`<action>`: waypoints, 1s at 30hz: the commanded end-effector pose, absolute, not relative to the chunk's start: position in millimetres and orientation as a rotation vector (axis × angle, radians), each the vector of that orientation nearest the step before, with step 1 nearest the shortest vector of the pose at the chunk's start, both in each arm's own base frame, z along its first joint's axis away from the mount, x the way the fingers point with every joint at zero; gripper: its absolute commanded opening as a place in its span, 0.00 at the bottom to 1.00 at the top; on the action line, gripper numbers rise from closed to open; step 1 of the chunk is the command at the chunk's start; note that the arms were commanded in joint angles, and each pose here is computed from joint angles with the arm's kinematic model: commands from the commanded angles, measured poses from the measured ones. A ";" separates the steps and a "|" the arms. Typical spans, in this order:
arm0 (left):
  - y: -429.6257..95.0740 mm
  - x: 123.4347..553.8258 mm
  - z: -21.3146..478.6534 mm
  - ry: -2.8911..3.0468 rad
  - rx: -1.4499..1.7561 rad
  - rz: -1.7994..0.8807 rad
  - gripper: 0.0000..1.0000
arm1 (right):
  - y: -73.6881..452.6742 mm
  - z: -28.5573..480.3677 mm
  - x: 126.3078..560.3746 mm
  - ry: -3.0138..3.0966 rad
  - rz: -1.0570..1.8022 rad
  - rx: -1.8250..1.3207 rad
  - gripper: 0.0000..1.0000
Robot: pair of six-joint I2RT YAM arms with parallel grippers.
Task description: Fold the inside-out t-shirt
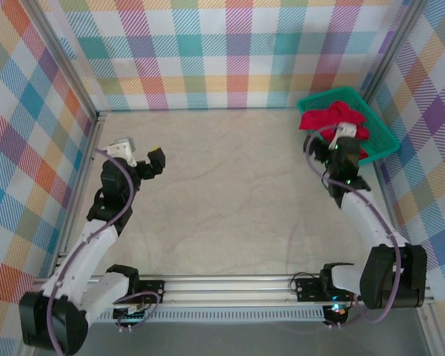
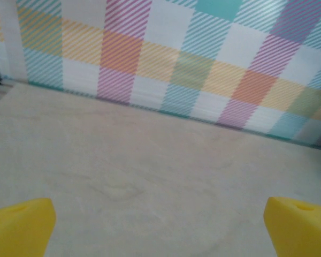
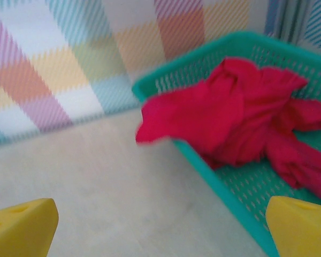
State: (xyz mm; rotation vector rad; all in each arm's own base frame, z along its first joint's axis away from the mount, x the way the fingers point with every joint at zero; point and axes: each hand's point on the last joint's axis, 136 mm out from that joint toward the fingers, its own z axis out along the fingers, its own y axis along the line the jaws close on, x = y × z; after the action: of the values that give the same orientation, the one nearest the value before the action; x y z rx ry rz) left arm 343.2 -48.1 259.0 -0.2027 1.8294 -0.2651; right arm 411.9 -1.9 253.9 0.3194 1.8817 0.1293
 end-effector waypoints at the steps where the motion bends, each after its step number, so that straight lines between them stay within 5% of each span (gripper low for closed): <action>1: -52.3 313.7 185.5 2.075 -0.275 -0.311 1.00 | -5.1 206.8 394.7 2.125 0.183 0.620 1.00; 8: 9.7 281.3 144.3 2.027 -0.719 -0.077 1.00 | -11.1 215.0 455.5 2.105 0.246 0.830 1.00; 16: -13.0 290.1 138.8 1.983 -0.663 -0.264 1.00 | -48.5 163.9 508.5 2.091 0.321 1.217 0.99; 30: -17.2 297.5 133.3 1.983 -0.655 -0.283 1.00 | -63.8 114.6 591.5 2.073 0.393 1.374 0.95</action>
State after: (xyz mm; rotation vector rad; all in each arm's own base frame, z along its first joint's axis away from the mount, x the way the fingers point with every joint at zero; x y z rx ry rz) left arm 292.7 -11.5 131.7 -0.6635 1.9971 -0.2459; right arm 584.8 -66.1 119.4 1.3197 2.0769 0.3563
